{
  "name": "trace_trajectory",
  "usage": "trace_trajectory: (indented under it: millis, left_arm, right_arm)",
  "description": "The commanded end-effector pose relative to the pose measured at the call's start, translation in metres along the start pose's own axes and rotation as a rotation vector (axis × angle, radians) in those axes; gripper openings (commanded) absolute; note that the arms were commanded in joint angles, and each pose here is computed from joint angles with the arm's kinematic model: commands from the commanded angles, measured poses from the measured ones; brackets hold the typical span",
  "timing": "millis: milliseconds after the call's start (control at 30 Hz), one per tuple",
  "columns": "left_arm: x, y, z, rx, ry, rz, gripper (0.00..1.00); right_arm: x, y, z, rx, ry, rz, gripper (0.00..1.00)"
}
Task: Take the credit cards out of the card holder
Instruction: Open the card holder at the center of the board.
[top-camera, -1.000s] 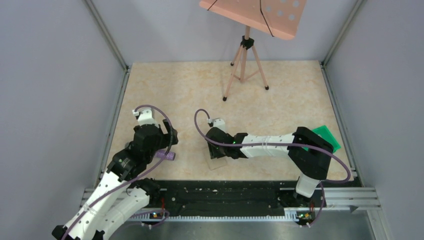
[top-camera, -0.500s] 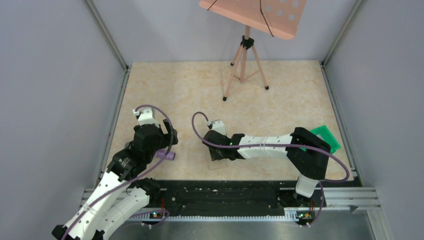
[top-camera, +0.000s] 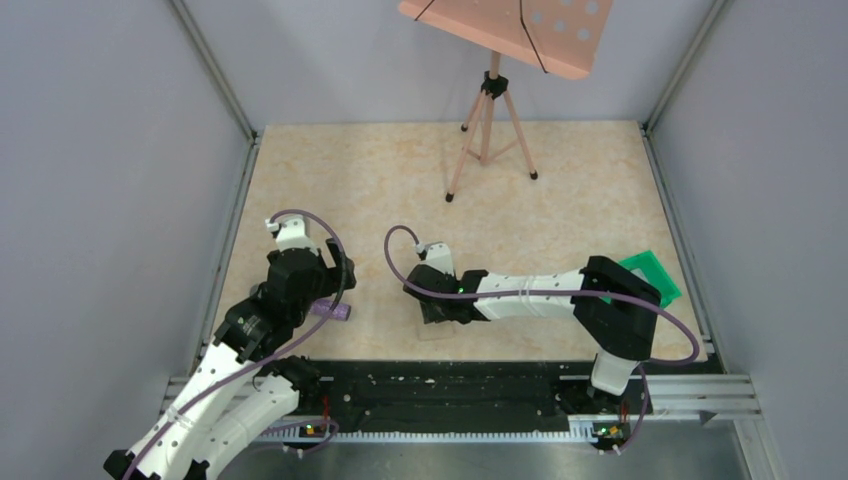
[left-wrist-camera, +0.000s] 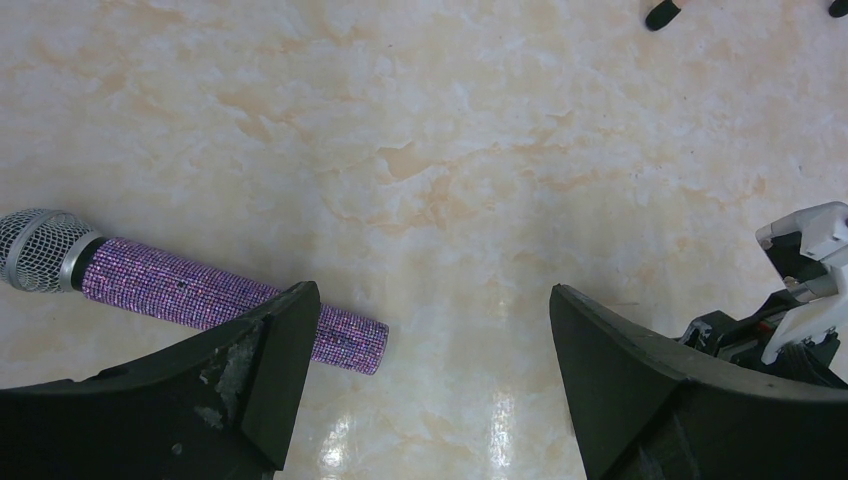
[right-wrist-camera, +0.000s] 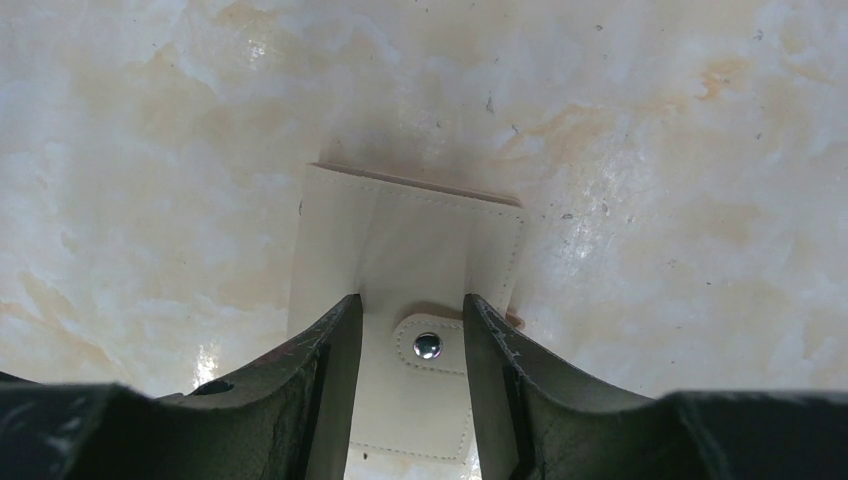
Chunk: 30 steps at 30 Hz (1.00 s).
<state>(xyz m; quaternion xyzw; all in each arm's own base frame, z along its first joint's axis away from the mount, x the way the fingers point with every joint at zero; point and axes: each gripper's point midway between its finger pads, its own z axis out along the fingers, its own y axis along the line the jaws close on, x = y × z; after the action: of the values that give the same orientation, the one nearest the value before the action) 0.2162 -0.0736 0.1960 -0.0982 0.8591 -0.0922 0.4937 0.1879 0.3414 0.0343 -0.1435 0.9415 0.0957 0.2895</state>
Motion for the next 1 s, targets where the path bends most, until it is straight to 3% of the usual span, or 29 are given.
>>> trace_trajectory:
  millis: [0, 333, 800, 967]
  left_arm:
    - [-0.011, -0.002, -0.002, 0.006, -0.039, -0.014, 0.91]
    - [-0.011, -0.002, -0.002, 0.008, -0.041, -0.012, 0.91]
    - [-0.008, -0.006, -0.002, 0.03, -0.029, -0.019, 0.9]
    - [0.007, -0.022, -0.002, 0.114, 0.044, -0.044, 0.89]
  right_arm:
    - [-0.001, -0.001, -0.012, 0.027, -0.008, 0.0, 0.42]
    - [-0.022, 0.003, -0.037, -0.013, -0.061, 0.035, 0.43]
    - [0.013, -0.009, -0.015, 0.034, 0.008, 0.071, 0.42]
    - [0.022, -0.02, -0.012, 0.071, 0.011, 0.074, 0.3]
